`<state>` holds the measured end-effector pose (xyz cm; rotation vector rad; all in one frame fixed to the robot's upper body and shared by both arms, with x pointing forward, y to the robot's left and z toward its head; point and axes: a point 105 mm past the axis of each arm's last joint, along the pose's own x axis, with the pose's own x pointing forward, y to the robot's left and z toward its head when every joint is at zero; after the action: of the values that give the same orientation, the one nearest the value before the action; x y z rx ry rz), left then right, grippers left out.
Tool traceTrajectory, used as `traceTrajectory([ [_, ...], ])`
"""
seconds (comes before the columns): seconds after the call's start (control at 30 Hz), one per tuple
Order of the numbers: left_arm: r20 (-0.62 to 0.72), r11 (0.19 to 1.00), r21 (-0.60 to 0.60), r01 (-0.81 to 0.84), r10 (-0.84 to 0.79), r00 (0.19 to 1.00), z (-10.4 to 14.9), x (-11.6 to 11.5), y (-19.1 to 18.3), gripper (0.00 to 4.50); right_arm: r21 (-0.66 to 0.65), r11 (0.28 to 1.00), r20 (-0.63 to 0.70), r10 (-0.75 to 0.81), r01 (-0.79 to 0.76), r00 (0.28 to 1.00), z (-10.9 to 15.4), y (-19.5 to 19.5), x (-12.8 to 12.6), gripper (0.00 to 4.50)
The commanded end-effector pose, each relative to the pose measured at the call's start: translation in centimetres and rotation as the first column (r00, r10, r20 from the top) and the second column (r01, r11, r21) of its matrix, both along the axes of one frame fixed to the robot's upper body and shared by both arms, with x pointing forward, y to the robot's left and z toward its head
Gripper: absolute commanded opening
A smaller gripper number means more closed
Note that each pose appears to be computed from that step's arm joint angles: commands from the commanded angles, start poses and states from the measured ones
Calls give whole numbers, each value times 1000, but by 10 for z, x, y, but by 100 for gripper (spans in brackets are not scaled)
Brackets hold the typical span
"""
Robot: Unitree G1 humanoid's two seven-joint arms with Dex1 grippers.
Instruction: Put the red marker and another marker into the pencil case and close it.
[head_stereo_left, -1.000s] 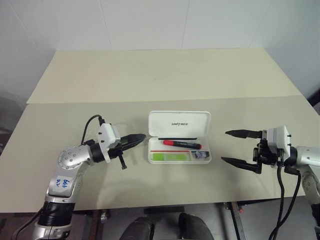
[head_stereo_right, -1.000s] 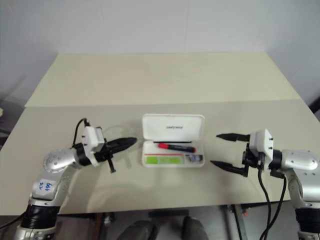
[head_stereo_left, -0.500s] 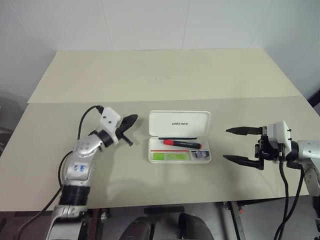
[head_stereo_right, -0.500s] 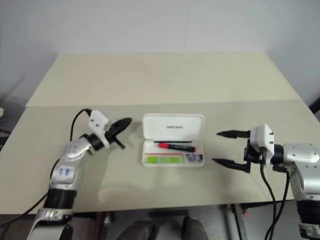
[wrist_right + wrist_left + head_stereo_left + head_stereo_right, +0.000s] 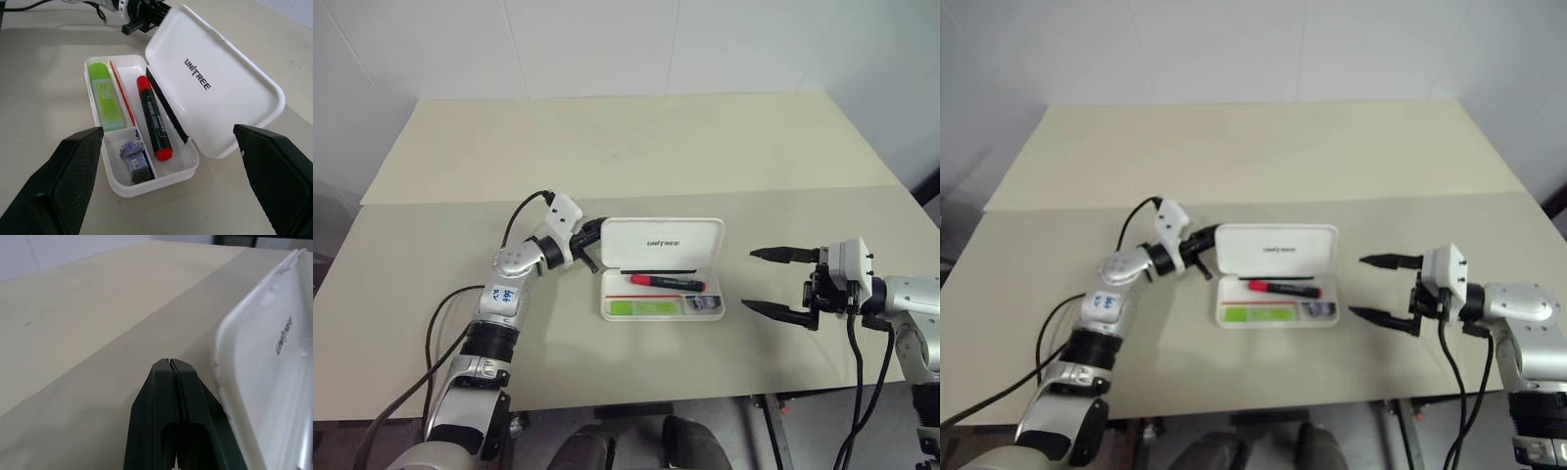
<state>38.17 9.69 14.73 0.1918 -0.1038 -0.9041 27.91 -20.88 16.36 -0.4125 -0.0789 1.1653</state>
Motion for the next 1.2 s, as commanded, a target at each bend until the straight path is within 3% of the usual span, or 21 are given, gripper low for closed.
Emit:
traceTrajectory([
  [0.03,88,991,4,131,-131,987,17,-18,-8,5,19,1000,77,6,-7,997,17,4,-2,450],
  [0.27,132,956,129,262,-278,951,19,-34,-14,5,127,990,17,-57,55,998,44,-7,2,450],
  [0.63,130,885,220,410,-443,887,25,-50,-47,5,-10,999,-32,46,-46,998,35,-21,-13,450],
  [0.77,85,857,246,452,-484,871,10,-61,-61,5,-71,995,-37,64,-67,997,25,-24,-14,450],
  [1.03,-55,825,289,486,-492,869,-24,-83,-74,5,-54,997,-11,54,-55,998,24,-20,-7,450],
  [1.2,-116,799,356,484,-476,872,-36,-85,-74,5,-39,998,2,46,-46,999,23,-17,-6,450],
])
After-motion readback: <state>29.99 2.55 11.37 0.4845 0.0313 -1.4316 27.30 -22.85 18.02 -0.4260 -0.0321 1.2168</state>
